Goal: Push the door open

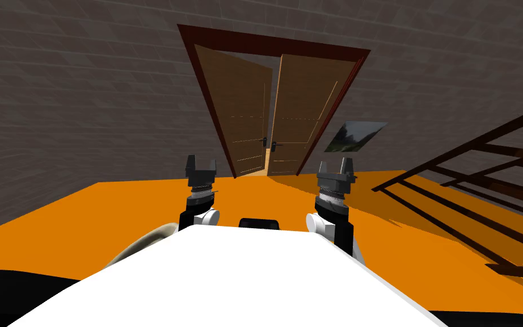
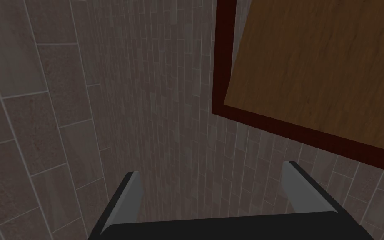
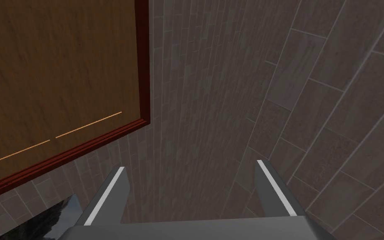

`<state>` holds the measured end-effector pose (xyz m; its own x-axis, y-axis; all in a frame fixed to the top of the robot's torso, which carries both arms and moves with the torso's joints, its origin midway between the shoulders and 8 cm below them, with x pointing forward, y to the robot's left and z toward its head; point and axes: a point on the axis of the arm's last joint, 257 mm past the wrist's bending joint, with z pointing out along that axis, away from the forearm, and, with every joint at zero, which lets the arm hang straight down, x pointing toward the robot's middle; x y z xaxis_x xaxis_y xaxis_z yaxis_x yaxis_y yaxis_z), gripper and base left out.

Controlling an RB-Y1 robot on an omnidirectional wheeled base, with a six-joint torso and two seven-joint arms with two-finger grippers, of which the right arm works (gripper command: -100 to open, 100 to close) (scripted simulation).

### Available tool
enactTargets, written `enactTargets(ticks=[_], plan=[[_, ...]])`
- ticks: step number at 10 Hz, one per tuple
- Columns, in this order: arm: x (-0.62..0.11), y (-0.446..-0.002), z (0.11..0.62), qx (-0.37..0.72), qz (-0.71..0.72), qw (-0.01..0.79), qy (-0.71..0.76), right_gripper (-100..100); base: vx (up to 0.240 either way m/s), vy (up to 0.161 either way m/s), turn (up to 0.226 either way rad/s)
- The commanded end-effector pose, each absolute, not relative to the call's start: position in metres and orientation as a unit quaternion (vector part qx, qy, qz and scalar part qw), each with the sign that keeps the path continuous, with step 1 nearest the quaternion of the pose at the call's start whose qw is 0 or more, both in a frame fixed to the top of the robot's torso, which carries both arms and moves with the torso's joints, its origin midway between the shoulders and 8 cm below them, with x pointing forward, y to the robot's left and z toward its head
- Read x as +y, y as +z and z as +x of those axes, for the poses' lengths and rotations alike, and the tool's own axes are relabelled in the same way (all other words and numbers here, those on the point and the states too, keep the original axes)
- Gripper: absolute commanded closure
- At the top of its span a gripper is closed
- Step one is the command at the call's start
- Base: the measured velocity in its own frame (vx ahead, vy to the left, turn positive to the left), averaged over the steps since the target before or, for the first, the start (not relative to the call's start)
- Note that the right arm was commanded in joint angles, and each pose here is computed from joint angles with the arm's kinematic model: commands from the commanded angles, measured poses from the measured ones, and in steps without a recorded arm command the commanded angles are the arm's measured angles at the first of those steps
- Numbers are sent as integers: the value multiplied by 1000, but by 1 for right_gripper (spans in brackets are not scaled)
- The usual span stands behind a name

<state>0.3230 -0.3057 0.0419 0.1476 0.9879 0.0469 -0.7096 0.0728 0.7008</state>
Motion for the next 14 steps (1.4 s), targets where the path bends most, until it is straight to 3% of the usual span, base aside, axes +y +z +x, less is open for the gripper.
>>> enactTargets(ticks=[1, 14], plan=[[-305, 32, 333, 241, 307, 691, 608, -100, 66, 52, 18], [-301, -50, 408, 313, 355, 660, 584, -100, 136, -39, 20]])
